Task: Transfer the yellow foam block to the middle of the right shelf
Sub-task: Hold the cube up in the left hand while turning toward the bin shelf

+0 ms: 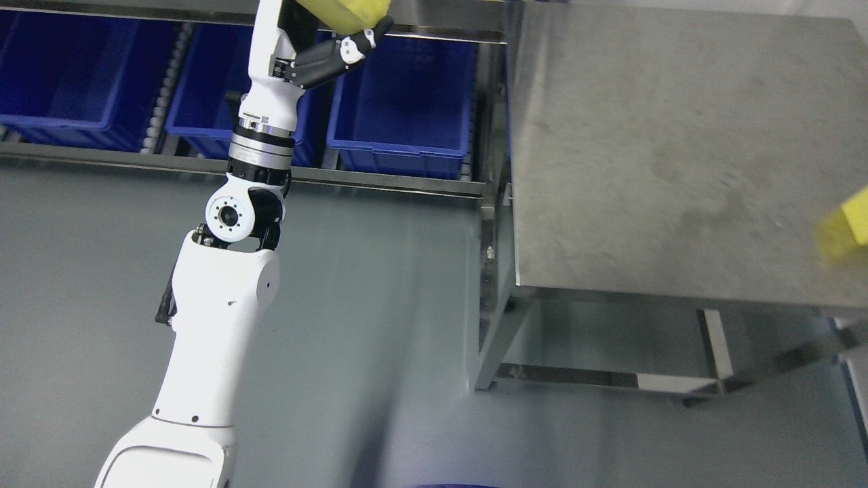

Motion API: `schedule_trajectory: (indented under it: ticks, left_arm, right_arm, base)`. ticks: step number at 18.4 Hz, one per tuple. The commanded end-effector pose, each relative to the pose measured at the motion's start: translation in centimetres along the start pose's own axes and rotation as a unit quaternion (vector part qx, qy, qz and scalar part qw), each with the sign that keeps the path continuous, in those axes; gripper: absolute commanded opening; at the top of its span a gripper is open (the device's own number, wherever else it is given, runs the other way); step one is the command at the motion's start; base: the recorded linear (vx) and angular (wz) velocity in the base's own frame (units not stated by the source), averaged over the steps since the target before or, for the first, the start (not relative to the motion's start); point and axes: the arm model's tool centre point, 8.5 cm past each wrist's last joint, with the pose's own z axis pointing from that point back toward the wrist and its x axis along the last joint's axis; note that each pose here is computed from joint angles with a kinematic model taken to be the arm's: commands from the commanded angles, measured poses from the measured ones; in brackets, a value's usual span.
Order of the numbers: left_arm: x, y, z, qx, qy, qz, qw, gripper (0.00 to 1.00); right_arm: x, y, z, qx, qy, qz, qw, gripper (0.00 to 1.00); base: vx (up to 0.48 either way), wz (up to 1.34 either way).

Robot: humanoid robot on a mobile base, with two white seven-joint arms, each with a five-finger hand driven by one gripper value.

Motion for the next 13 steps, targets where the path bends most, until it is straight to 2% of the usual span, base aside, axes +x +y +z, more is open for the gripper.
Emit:
schedule_trajectory:
  ticks: [1, 7, 13]
  left_arm:
    - [3.5, 4.4, 1.5, 0.076, -0.028, -0.003, 0.997, 0.23]
    - [3.9, 6.9, 5.4, 0.12, -0.011, -0.016, 0.993, 0.23]
    - [4.4, 9.0, 6.1, 0.148, -0.009, -0.027, 0.989, 0.23]
  right_arm:
    - [-0.9, -1.1, 0.0, -0.009, 0.003, -0.004, 1.0, 1.0]
    - [-1.0, -1.1, 0.0, -0.009, 0.004, -0.004, 1.0, 1.0]
    - [-1.0, -1.1, 0.0, -0.009, 0.004, -0.004, 1.0, 1.0]
  base:
    - [0.129, 0.8]
    - [0.127, 0.74]
    - [0.106, 0.63]
